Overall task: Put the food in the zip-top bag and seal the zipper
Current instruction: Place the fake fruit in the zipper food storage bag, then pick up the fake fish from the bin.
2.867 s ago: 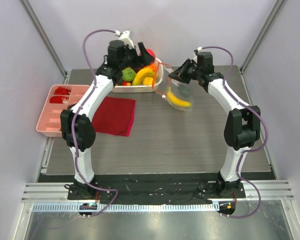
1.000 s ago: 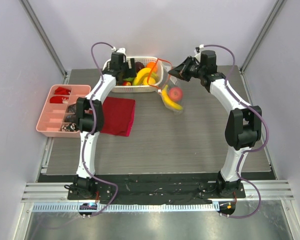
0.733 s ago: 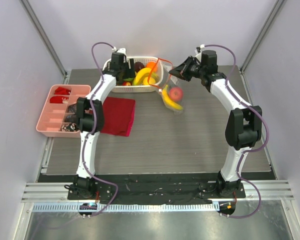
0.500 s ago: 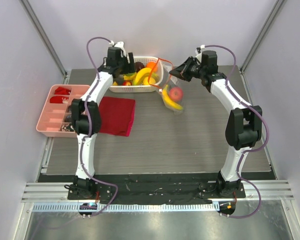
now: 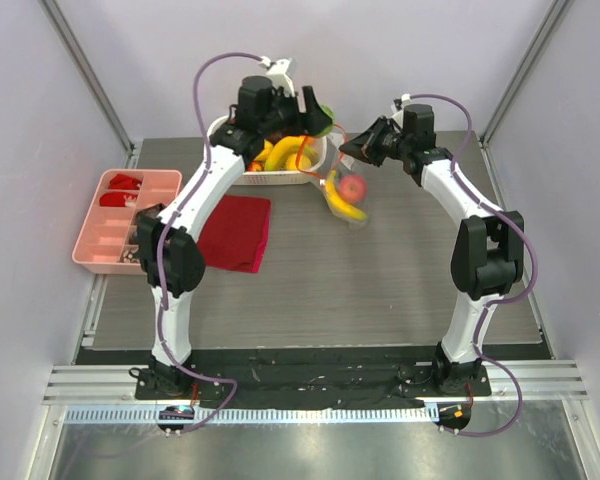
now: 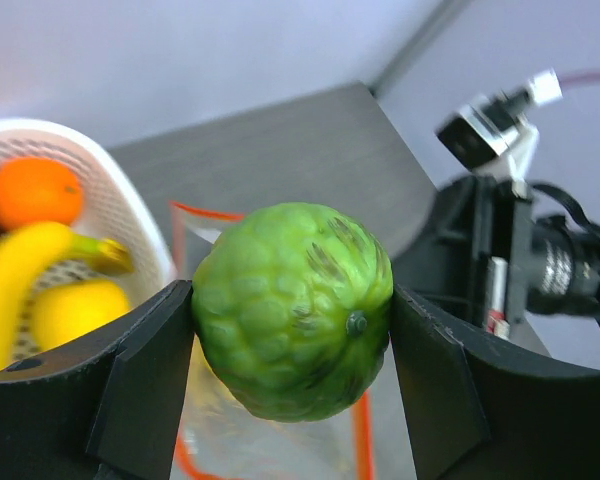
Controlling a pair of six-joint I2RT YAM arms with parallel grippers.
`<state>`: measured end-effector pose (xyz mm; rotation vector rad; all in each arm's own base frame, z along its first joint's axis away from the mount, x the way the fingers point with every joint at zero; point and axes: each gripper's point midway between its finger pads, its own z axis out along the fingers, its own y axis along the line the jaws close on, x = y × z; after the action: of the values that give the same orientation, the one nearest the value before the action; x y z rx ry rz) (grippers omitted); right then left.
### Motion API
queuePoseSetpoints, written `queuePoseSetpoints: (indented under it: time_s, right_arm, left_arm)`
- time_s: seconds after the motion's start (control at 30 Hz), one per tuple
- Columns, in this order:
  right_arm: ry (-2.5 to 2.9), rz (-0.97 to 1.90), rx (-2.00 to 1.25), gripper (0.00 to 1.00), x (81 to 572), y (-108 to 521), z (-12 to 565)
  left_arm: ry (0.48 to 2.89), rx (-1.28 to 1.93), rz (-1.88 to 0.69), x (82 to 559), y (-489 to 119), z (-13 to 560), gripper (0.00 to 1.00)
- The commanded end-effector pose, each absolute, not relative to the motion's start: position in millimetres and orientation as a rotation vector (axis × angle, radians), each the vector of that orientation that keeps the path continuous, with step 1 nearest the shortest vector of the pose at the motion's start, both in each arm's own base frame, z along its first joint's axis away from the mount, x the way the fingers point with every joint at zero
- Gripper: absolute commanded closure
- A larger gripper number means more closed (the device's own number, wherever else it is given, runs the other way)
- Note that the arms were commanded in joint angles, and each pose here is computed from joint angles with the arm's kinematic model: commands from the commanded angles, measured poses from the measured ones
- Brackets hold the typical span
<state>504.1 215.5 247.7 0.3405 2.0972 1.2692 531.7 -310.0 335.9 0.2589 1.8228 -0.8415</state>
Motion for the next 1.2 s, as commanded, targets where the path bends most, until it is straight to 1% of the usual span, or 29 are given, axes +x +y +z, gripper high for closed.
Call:
queuePoseSetpoints:
  time_s: [0.0,0.13,0.17,0.23,0.27,0.3,0.4,0.53,0.57,0.63,0.73,0.77,0.8,0.9,0.97,1.03,1.17]
  right_arm:
    - [2.022,1.274,0.325,0.99,500,207,280]
    - [2.018,1.271,0.324,0.99,500,206,282]
    - [2.019,1.27,0.323,0.99,499,206,281]
    - [2.019,1.267,0.327,0.99,499,205,281]
    - [2.021,1.267,0.328,0.99,498,205,280]
    - [2.022,1.266,0.33,0.99,499,205,279]
    - [2.021,1.262,0.334,0.99,501,204,279]
    - [2.015,1.253,0.336,0.99,503,201,280]
    - [2.012,1.251,0.338,0.99,504,200,281]
    - [2.009,1.248,0.34,0.99,505,198,281]
    - [2.008,1.246,0.34,0.99,505,197,282]
    - [2.012,1.246,0.343,0.99,505,197,280]
    - [2.01,1.243,0.343,0.99,506,196,281]
    - [2.008,1.241,0.346,0.99,506,194,281]
    - [2.011,1.239,0.346,0.99,506,195,279]
    - [2.013,1.236,0.349,0.99,507,194,278]
    - [2.019,1.224,0.354,0.99,509,192,277]
  left_arm:
    - [1.898,0.303,-0.896,517,-338,306,0.34]
    - [1.961,0.313,-0.854,519,-343,282,0.27]
    - [1.957,0.315,-0.851,520,-343,285,0.18]
    - [1.975,0.329,-0.847,519,-343,282,0.1]
    - [1.96,0.345,-0.84,520,-343,287,0.01]
    - [1.961,0.352,-0.837,519,-343,287,0.0]
    - [1.919,0.379,-0.84,518,-339,305,0.0]
    - [1.836,0.327,-0.83,532,-312,334,0.0]
    - [1.829,0.285,-0.805,543,-291,336,0.0]
    - [1.812,0.242,-0.752,559,-268,337,0.01]
    - [1.827,0.123,-0.611,591,-212,325,0.08]
    - [1.856,0.076,-0.56,598,-196,315,0.11]
    - [1.871,0.017,-0.511,609,-172,304,0.12]
    - [1.909,-0.187,-0.445,629,-121,276,0.12]
    - [1.916,-0.335,-0.436,636,-101,265,0.12]
    - [1.931,-0.447,-0.362,640,-82,245,0.13]
    - [1.945,-0.606,-0.295,643,-66,219,0.1]
